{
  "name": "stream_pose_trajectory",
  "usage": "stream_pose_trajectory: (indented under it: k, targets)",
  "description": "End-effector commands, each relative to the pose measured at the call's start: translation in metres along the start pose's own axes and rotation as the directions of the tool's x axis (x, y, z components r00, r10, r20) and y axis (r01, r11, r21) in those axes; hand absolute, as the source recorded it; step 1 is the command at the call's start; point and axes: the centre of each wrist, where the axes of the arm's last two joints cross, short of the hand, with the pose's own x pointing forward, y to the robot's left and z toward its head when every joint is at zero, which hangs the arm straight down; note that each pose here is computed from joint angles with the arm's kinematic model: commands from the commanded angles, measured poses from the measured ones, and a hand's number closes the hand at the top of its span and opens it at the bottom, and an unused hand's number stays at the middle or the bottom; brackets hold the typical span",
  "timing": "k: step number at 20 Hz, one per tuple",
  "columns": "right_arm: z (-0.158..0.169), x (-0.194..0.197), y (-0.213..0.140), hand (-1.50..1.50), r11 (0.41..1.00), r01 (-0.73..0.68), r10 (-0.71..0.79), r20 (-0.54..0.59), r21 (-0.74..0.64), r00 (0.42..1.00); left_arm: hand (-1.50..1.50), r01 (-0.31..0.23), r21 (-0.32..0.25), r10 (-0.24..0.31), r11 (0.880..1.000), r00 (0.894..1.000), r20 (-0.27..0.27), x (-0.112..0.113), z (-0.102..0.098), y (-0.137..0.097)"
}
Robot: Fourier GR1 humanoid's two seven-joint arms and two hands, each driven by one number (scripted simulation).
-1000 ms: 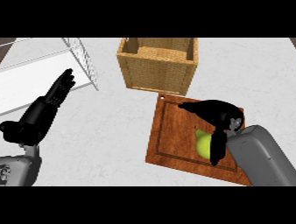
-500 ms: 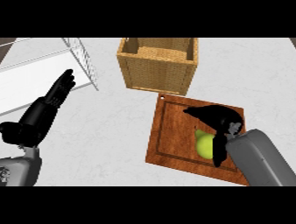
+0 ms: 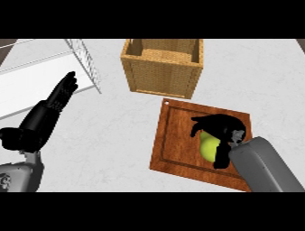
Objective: Pick the pear from the cutting board and place it in the basket
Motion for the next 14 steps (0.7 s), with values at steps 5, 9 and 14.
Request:
stream_pose_trajectory:
  k: [5, 9, 14]
  targets:
    - [-0.013, 0.005, 0.032, 1.5, 0.998, -0.055, 0.054, 0.028, 0.04, 0.998, 0.0, 0.017, 0.01, -0.017, 1.0, 1.0, -0.014, -0.004, 0.009, 0.005]
    - [-0.01, 0.017, 0.013, 1.5, 0.985, -0.169, 0.166, 0.094, 0.022, 0.982, 0.0, 0.002, 0.007, -0.002, 1.0, 1.0, 0.023, -0.004, 0.01, -0.013]
    - [-0.006, 0.015, 0.032, 1.5, 0.983, -0.175, 0.182, 0.13, -0.064, 0.975, 0.0, 0.01, 0.019, -0.01, 1.0, 1.0, -0.004, -0.002, 0.002, -0.001]
